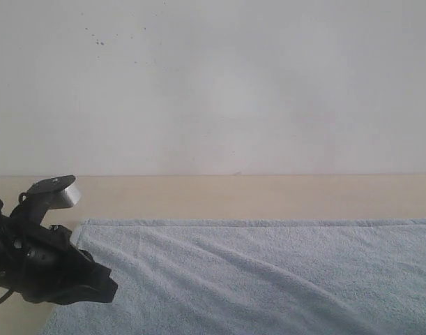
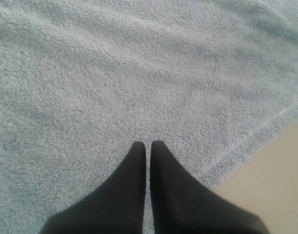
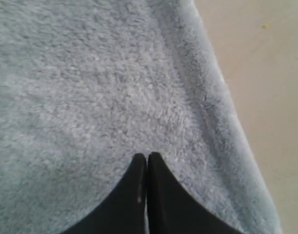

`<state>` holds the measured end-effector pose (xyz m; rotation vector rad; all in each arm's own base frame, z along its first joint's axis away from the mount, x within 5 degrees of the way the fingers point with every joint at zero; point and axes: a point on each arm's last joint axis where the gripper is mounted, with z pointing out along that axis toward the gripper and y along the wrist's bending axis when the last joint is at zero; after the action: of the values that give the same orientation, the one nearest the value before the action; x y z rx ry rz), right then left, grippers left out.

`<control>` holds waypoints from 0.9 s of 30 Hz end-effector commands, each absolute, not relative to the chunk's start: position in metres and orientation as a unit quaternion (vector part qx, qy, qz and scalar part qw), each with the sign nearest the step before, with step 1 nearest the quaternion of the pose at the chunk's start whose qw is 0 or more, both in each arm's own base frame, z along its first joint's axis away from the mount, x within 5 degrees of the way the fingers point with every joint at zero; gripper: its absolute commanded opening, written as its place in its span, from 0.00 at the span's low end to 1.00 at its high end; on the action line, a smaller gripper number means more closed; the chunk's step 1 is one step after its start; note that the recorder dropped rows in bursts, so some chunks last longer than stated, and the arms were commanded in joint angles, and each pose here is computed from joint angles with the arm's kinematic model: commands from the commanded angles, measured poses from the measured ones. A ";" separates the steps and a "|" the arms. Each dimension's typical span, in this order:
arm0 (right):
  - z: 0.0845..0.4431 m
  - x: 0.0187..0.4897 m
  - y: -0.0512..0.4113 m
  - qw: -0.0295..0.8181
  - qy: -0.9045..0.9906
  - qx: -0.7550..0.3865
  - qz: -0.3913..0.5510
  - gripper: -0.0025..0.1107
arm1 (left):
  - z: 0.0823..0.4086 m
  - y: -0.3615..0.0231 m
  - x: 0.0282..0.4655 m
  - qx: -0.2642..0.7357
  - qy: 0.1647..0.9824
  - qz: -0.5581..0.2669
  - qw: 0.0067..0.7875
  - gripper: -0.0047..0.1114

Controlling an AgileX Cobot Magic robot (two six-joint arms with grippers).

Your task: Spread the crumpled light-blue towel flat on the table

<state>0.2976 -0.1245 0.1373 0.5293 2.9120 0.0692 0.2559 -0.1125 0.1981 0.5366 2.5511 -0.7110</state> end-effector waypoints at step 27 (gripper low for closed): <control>0.111 0.307 -0.141 0.113 0.977 0.180 -0.032 0.02 | 0.196 -0.113 0.251 0.208 0.918 -0.257 0.220 0.07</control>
<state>0.3062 -0.1358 0.1157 0.5477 2.8674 -0.0272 0.2525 -0.1121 0.1944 0.5781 2.5503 -0.7096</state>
